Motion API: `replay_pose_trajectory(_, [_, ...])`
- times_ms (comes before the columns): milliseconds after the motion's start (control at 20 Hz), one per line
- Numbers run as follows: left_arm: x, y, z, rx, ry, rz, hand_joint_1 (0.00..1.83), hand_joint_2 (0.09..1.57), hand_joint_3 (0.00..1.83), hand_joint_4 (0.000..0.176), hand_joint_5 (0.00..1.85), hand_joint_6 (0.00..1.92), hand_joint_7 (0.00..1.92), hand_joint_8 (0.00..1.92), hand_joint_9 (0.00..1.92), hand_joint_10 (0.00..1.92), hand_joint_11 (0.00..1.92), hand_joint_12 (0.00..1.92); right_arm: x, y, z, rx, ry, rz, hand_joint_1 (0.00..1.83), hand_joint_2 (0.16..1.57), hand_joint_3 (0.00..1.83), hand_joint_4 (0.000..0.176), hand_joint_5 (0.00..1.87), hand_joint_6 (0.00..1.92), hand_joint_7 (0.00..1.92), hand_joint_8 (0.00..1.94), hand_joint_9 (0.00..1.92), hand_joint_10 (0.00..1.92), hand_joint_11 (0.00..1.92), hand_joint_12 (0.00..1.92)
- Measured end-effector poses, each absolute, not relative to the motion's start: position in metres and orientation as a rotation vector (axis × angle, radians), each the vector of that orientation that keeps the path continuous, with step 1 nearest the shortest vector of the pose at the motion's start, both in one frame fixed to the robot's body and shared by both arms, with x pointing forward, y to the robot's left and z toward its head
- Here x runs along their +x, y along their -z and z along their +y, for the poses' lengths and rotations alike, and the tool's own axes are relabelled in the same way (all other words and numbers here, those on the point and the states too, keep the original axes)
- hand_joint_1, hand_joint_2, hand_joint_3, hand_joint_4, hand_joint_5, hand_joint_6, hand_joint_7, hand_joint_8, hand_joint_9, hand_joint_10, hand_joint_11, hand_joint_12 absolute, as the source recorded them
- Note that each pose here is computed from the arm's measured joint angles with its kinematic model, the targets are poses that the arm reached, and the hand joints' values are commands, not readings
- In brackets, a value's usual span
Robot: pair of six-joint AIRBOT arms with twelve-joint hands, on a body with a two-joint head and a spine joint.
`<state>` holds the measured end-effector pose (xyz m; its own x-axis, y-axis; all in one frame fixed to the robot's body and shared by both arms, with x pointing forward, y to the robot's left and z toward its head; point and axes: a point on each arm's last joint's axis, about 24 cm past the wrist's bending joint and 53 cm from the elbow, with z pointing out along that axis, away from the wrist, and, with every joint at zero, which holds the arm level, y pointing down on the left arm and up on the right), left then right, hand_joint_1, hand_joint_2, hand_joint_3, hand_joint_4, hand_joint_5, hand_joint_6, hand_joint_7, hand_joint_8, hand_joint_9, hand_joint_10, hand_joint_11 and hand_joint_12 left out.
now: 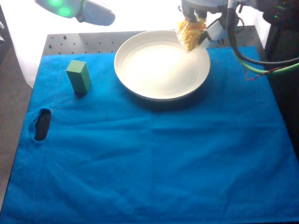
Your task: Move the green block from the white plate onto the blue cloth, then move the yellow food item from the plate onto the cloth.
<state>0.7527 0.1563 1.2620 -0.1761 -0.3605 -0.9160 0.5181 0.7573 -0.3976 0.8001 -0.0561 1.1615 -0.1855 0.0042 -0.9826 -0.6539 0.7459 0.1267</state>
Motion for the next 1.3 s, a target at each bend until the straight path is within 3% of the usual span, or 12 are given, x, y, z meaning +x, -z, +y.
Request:
replay_pose_trajectory(100, [0.753, -1.262, 0.157, 0.124, 0.788, 1.565, 0.60, 0.81, 0.00, 0.176, 0.00, 0.00, 0.06, 0.02, 0.03, 0.01, 0.08, 0.17, 0.801, -1.160, -0.068, -0.529, -0.603, 1.679, 1.18, 0.98, 0.00, 0.000, 1.35, 0.31, 1.45, 0.02, 1.21, 0.87, 0.96, 1.47])
replay_pose_trajectory(300, [0.753, -1.259, 0.157, 0.122, 0.786, 1.572, 0.62, 0.80, 0.00, 0.176, 0.00, 0.00, 0.03, 0.00, 0.03, 0.01, 0.06, 0.17, 0.800, -1.163, -0.079, -0.524, -0.589, 1.682, 1.20, 0.98, 0.00, 0.000, 1.35, 0.31, 1.47, 0.02, 1.19, 0.98, 0.99, 1.51])
replay_pose_trajectory(500, [0.753, -1.259, 0.158, 0.118, 0.789, 1.571, 0.61, 0.80, 0.00, 0.176, 0.00, 0.00, 0.02, 0.00, 0.02, 0.00, 0.04, 0.17, 0.798, -1.167, -0.099, -0.515, -0.564, 1.686, 1.20, 0.99, 0.00, 0.000, 1.31, 0.39, 1.38, 0.00, 1.09, 0.83, 0.80, 1.52])
replay_pose_trajectory(550, [0.753, -1.258, 0.158, 0.116, 0.790, 1.573, 0.64, 0.79, 0.00, 0.176, 0.00, 0.00, 0.01, 0.00, 0.01, 0.00, 0.02, 0.17, 0.798, -1.168, -0.106, -0.512, -0.552, 1.689, 1.28, 1.00, 0.00, 0.000, 1.33, 0.19, 1.28, 0.58, 1.19, 0.81, 0.96, 1.46])
replay_pose_trajectory(650, [0.753, -1.257, 0.158, 0.114, 0.790, 1.575, 0.67, 0.78, 0.00, 0.176, 0.00, 0.00, 0.04, 0.01, 0.02, 0.01, 0.00, 0.16, 0.796, -1.166, -0.112, -0.512, -0.541, 1.697, 1.20, 1.03, 0.00, 0.000, 1.19, 0.61, 1.35, 0.27, 1.31, 0.70, 1.10, 1.34])
replay_pose_trajectory(750, [0.753, -1.256, 0.158, 0.113, 0.789, 1.579, 0.67, 0.80, 0.00, 0.176, 0.00, 0.00, 0.05, 0.00, 0.04, 0.00, 0.00, 0.20, 0.789, -1.153, -0.118, -0.526, -0.530, 1.724, 1.29, 1.02, 0.00, 0.000, 1.19, 0.43, 1.28, 0.66, 1.27, 0.58, 1.03, 1.29])
replay_pose_trajectory(850, [0.753, -1.255, 0.158, 0.111, 0.790, 1.581, 0.66, 0.81, 0.00, 0.176, 0.00, 0.00, 0.03, 0.00, 0.01, 0.00, 0.00, 0.17, 0.782, -1.143, -0.118, -0.546, -0.530, 1.742, 1.18, 1.05, 0.00, 0.000, 1.12, 0.72, 1.36, 0.14, 1.25, 0.61, 0.98, 1.32])
replay_pose_trajectory(900, [0.753, -1.255, 0.158, 0.111, 0.790, 1.581, 0.66, 0.81, 0.00, 0.176, 0.00, 0.00, 0.03, 0.00, 0.01, 0.00, 0.00, 0.17, 0.781, -1.142, -0.117, -0.548, -0.533, 1.744, 1.18, 1.05, 0.00, 0.000, 1.12, 0.72, 1.36, 0.14, 1.25, 0.61, 0.98, 1.32])
replay_pose_trajectory(950, [0.753, -1.255, 0.158, 0.111, 0.790, 1.581, 0.67, 0.81, 0.00, 0.176, 0.00, 0.00, 0.03, 0.00, 0.01, 0.00, 0.00, 0.15, 0.780, -1.140, -0.117, -0.549, -0.534, 1.747, 1.28, 1.01, 0.00, 0.000, 1.26, 0.32, 1.30, 0.55, 1.24, 0.60, 0.97, 1.28])
replay_pose_trajectory(1150, [0.753, -1.253, 0.159, 0.112, 0.789, 1.584, 0.65, 0.82, 0.00, 0.176, 0.00, 0.00, 0.02, 0.00, 0.01, 0.00, 0.00, 0.15, 0.772, -1.130, -0.111, -0.587, -0.531, 1.759, 1.27, 1.01, 0.00, 0.000, 1.36, 0.20, 1.17, 0.79, 1.12, 0.63, 0.78, 1.40])
replay_pose_trajectory(1250, [0.753, -1.254, 0.158, 0.113, 0.791, 1.581, 0.65, 0.81, 0.00, 0.176, 0.00, 0.00, 0.01, 0.00, 0.01, 0.00, 0.00, 0.15, 0.770, -1.128, -0.109, -0.595, -0.537, 1.762, 1.16, 1.01, 0.00, 0.000, 1.23, 0.53, 1.05, 0.18, 0.90, 0.44, 0.47, 1.41])
replay_pose_trajectory(1300, [0.753, -1.254, 0.158, 0.112, 0.790, 1.582, 0.65, 0.81, 0.00, 0.176, 0.00, 0.00, 0.01, 0.00, 0.00, 0.00, 0.00, 0.15, 0.770, -1.127, -0.110, -0.595, -0.536, 1.762, 1.08, 0.97, 0.00, 0.000, 0.96, 0.18, 0.99, 0.06, 0.85, 0.31, 0.39, 1.36])
